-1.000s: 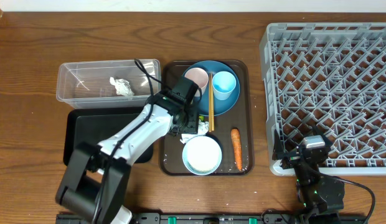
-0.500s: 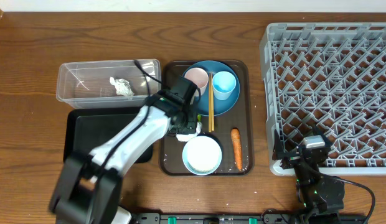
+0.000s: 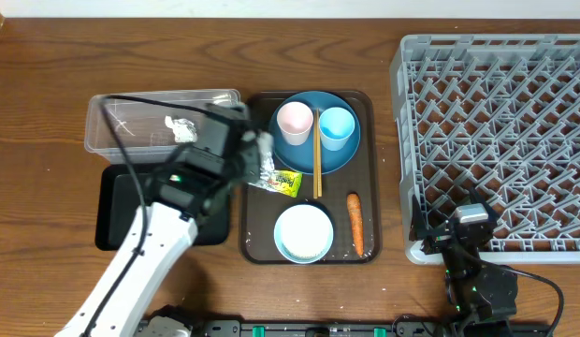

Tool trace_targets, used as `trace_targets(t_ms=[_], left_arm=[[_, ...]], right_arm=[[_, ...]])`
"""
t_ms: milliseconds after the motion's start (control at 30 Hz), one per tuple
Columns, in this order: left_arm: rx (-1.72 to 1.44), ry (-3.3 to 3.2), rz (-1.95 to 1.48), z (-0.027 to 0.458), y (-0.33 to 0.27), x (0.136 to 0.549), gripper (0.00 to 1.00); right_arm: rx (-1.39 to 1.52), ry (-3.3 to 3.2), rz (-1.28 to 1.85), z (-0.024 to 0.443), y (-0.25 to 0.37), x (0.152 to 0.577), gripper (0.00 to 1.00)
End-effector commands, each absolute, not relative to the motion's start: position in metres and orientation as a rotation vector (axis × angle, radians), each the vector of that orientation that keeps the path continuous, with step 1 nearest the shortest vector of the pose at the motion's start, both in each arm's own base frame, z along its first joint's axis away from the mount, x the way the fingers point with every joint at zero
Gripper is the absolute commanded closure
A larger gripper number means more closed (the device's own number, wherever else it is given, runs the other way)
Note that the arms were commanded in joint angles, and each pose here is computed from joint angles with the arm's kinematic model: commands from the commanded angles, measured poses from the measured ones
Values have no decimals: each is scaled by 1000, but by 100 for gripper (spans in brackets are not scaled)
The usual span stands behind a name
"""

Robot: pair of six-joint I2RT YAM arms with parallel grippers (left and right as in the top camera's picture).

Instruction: Sort waste into correct bins and load items into the dishwasher rack

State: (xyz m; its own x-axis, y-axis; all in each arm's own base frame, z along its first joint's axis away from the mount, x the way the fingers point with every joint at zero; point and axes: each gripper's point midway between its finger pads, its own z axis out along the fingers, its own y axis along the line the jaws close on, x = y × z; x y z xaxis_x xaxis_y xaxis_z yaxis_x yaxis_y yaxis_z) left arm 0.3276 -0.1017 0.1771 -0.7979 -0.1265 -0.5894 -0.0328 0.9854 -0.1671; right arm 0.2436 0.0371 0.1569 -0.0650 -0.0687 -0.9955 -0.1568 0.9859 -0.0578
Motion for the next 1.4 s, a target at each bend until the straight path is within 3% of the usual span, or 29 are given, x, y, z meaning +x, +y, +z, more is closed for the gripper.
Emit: trace_targets(t_ms=[0, 300, 333, 400, 433, 500, 567, 833, 1000, 1067, 1167, 1200, 1300, 1367], left_arm=[[-275, 2412, -32, 183, -53, 352, 94], [-451, 2390, -145, 151, -18, 401, 93], [-458, 2401, -139, 145, -17, 403, 88], [-462, 2413, -135, 134, -16, 409, 50], [-460, 2409, -139, 132, -17, 412, 37], [-457, 2392, -145, 135, -17, 416, 25], [-452, 2363, -155, 146, -18, 417, 20], [-396, 2384, -351, 187, -51, 374, 20], [-422, 2582, -364, 171, -74, 316, 20], [-371, 2645, -358, 163, -86, 302, 9], [-309, 2703, -358, 152, -101, 289, 8], [-307, 2709, -367, 149, -106, 287, 12], [-251, 2708, -371, 144, -122, 287, 40], [-223, 2702, -339, 140, -127, 291, 51]], right_arm=[[-171, 1639, 83, 156, 38, 243, 1], [-171, 1639, 83, 156, 38, 243, 1], [-171, 1639, 84, 156, 39, 243, 1], [-171, 1639, 83, 156, 38, 243, 1], [-171, 1639, 83, 156, 38, 243, 1], [-171, 1639, 83, 156, 38, 243, 1], [-171, 1639, 83, 156, 38, 243, 1], [-170, 1639, 83, 156, 38, 243, 1], [-170, 1639, 84, 156, 38, 243, 1], [-170, 1639, 84, 156, 38, 243, 1], [-171, 1639, 83, 156, 38, 243, 1], [-171, 1639, 83, 156, 38, 243, 1], [-171, 1639, 83, 156, 38, 243, 1], [-170, 1639, 84, 156, 38, 243, 1]])
